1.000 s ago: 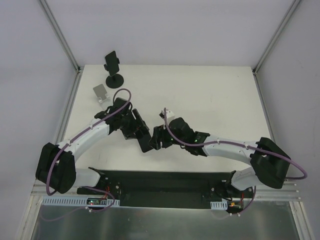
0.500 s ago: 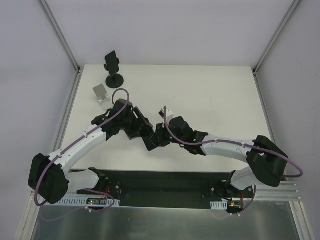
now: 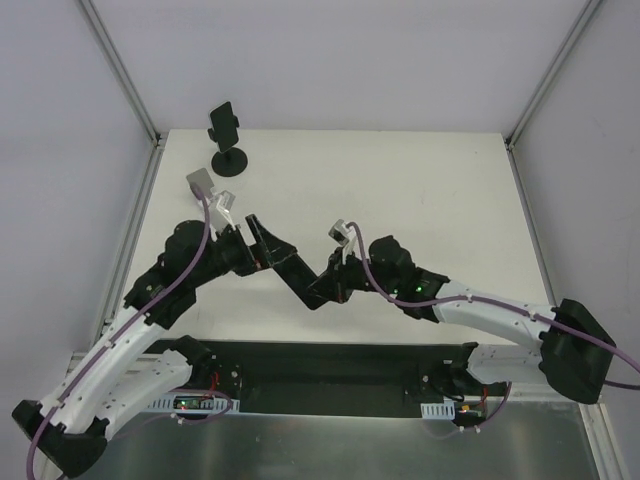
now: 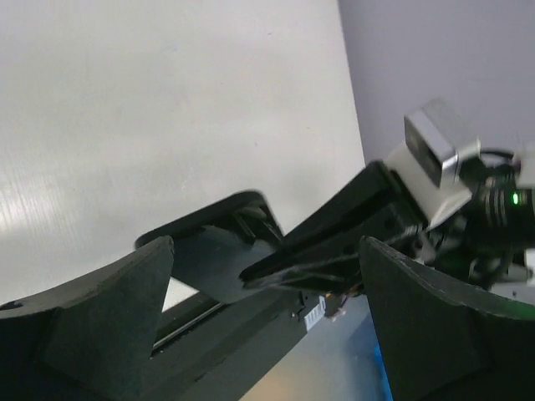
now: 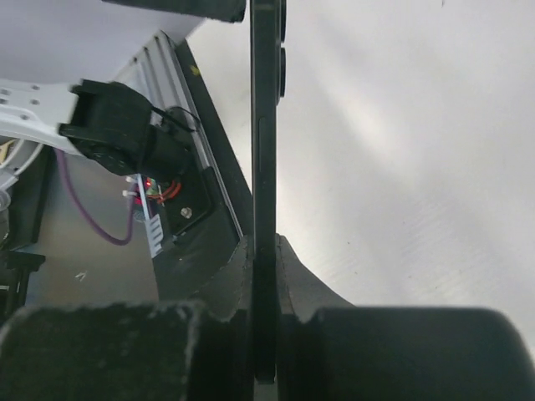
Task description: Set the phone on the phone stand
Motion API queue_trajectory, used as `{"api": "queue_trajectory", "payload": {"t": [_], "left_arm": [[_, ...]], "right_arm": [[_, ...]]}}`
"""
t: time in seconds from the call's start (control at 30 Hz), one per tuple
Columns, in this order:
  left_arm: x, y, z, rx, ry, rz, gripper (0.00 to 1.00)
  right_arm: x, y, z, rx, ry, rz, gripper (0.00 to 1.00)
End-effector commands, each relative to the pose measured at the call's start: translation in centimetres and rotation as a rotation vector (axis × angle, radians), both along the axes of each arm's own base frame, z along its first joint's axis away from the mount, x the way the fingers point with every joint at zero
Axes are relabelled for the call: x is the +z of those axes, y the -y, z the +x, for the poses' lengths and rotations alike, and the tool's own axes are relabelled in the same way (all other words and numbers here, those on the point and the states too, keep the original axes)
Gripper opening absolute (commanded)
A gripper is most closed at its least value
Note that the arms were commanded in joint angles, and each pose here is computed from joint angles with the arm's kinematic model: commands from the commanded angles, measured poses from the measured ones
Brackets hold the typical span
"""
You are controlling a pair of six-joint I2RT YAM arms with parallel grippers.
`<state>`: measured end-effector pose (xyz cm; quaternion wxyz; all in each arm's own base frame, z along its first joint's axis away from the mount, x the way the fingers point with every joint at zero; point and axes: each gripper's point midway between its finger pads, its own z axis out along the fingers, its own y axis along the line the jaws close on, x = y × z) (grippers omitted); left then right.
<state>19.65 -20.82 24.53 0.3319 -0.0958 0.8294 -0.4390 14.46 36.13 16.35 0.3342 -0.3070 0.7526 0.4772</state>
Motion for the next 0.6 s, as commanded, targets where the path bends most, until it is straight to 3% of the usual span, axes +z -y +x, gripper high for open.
{"api": "queue_trajectory", "payload": {"t": [0.0, 0.2, 0.37, 0.57], "left_arm": [[2.2, -0.1, -2.5, -0.183, 0.244, 0.042, 0.9], [3.2, 2.3, -5.5, -0.383, 0.102, -0.058, 0.72], [3.7, 2.3, -4.6, -0.251, -0.045, -0.132, 0.86], [5.3, 1.7, -3.7, -0.139, -0.048, -0.179, 0.95]], "right_arm": [[6.9, 0.9, -1.0, 0.129, 0.157, 0.193, 0.0], [9.6, 3.1, -2.1, 0.185, 0.297, 0.199, 0.0], [11.1, 3.4, -0.8, 0.099, 0.333, 0.187, 0.0], [11.5, 2.0, -0.1, 0.016, 0.351, 0.165, 0.0]]}}
